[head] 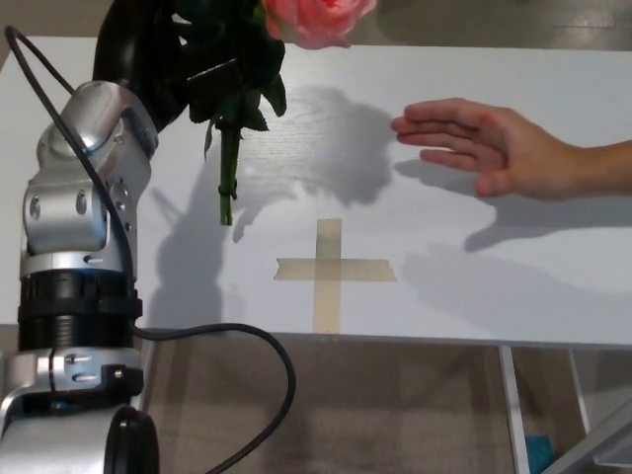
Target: Use the left hand to pick up the rose and passes it to a human.
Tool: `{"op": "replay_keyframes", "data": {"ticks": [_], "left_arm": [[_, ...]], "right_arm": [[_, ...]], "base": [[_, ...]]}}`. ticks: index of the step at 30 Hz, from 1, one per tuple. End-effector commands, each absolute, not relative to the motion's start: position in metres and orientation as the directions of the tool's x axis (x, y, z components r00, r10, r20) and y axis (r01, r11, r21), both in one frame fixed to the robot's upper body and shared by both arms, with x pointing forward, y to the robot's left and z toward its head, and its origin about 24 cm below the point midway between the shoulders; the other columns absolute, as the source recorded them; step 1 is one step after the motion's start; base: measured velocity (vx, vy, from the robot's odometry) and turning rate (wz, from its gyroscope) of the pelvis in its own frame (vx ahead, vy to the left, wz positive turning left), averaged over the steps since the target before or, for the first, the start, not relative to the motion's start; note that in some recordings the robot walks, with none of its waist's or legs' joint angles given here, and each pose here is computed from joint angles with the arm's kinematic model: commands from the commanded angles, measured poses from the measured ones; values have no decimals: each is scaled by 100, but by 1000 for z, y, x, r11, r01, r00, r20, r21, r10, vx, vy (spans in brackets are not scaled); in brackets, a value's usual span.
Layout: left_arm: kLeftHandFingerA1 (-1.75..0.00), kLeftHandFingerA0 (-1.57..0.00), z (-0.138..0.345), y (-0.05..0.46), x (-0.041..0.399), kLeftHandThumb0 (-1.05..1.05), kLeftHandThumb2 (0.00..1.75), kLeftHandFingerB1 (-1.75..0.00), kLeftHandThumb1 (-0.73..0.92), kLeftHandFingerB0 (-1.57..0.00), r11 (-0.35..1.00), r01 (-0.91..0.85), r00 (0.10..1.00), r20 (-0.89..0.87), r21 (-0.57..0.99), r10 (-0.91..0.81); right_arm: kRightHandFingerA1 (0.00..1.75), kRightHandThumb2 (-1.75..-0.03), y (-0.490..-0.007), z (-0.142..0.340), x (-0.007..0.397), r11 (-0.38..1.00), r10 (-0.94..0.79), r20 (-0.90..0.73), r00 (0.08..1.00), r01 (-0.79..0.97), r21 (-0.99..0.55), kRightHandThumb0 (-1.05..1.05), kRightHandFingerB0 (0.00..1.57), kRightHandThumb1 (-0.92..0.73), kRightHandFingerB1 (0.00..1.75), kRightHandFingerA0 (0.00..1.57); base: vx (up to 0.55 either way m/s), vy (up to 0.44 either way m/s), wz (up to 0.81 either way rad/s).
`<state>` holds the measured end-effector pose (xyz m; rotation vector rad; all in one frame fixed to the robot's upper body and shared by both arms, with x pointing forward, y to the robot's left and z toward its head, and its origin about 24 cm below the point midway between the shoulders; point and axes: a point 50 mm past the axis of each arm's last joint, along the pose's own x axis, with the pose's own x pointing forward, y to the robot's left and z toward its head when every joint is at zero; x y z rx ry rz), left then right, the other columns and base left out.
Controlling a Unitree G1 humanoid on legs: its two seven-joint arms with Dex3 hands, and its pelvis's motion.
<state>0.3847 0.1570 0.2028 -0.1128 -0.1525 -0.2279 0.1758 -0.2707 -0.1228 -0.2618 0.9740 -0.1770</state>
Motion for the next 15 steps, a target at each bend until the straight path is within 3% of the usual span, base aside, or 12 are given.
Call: {"op": "replay_keyframes", "data": {"ticks": [1, 7, 8, 11, 14, 15], "left_arm": [[-150, -99, 202, 156, 385, -17, 75, -109, 78, -81, 960, 248, 962, 154, -129, -228], [-150, -99, 198, 150, 385, -16, 74, -109, 78, -81, 955, 267, 959, 138, -131, -249], [-149, -99, 194, 147, 385, -17, 73, -109, 78, -81, 954, 272, 958, 127, -125, -256], [-151, -98, 192, 143, 386, -14, 71, -111, 80, -79, 953, 280, 956, 118, -118, -267], [-152, -101, 190, 134, 387, -14, 70, -113, 80, -79, 951, 289, 955, 104, -114, -278], [-153, -101, 190, 132, 387, -14, 70, -114, 80, -78, 949, 292, 954, 101, -116, -281]], "right_arm": [[63, -102, -275, -123, 173, 950, -280, -795, 539, 36, -310, -57, 36, -67, 52, 50], [63, -102, -275, -125, 169, 942, -300, -794, 529, 31, -335, -56, 35, -67, 52, 49], [53, -66, -275, -125, 168, 938, -308, -793, 525, 28, -346, -55, 39, -83, 34, 55], [53, -65, -274, -126, 167, 935, -316, -792, 522, 30, -353, -55, 39, -83, 33, 56], [52, -66, -275, -126, 167, 932, -323, -788, 525, 31, -362, -56, 38, -84, 33, 56], [63, -101, -275, -126, 167, 931, -324, -787, 525, 31, -363, -57, 31, -67, 50, 51]], "base": [[0, 0, 0], [0, 0, 0], [0, 0, 0], [0, 0, 0], [0, 0, 0], [0, 0, 0]]}}
